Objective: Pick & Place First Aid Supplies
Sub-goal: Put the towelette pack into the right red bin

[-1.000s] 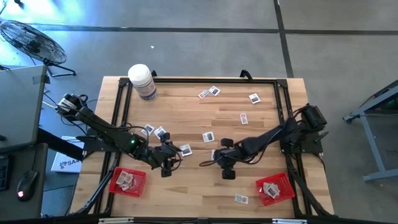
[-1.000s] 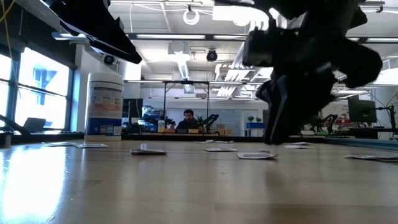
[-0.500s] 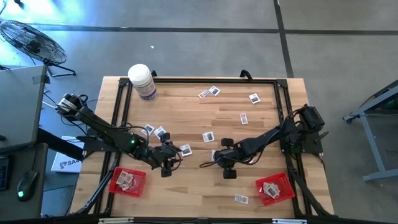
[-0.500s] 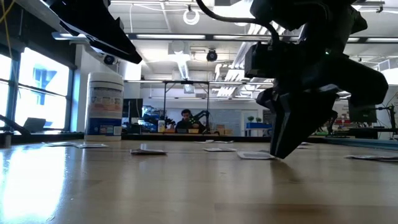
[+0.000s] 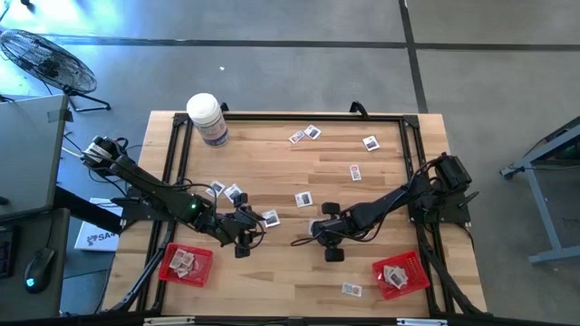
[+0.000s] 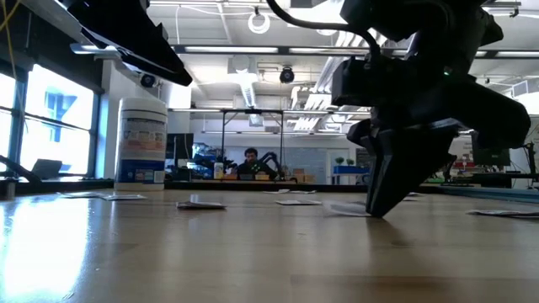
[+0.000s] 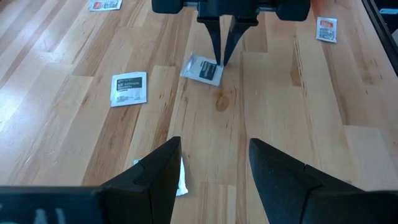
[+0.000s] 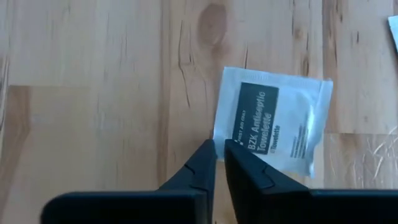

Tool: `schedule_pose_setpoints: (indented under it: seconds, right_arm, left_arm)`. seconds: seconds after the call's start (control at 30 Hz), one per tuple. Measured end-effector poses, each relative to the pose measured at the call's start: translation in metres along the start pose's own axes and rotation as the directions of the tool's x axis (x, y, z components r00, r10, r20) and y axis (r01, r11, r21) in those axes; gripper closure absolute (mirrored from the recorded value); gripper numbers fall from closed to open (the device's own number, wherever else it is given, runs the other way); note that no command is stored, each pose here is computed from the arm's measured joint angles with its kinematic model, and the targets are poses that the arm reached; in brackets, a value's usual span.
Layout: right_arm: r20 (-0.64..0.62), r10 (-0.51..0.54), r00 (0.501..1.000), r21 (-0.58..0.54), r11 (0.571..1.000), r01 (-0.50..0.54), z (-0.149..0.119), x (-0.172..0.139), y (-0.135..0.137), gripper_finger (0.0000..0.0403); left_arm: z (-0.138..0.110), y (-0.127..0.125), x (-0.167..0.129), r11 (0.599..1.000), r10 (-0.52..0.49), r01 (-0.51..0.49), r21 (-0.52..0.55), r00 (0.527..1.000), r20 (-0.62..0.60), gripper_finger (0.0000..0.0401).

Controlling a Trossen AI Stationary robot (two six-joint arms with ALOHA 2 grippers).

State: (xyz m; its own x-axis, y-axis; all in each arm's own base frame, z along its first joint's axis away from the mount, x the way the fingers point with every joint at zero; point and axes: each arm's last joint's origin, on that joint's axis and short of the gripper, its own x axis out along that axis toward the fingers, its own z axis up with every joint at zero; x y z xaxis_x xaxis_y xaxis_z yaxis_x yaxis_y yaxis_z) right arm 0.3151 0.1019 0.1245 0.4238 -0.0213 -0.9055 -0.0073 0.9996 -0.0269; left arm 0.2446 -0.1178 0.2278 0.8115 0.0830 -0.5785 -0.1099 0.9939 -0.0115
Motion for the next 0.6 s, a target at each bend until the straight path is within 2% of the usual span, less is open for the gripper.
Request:
schedule_pose_setpoints:
  seconds: [0.1,0.6]
  right_arm:
    - [-0.001,-0.003,1.000,0.013,1.000,0.003,0.000,0.000,0.000,0.0398]
    - [0.013,0.006,1.000,0.145,0.989,-0.008,0.003,-0.010,0.012,0.0401]
  left_arm:
    - [0.000,0.000,0.000,1.000,0.000,0.000,0.000,1.000,0.000,0.0215]
    - [0.000,0.000,0.000,1.000,0.000,0.000,0.000,1.000,0.000,0.0215]
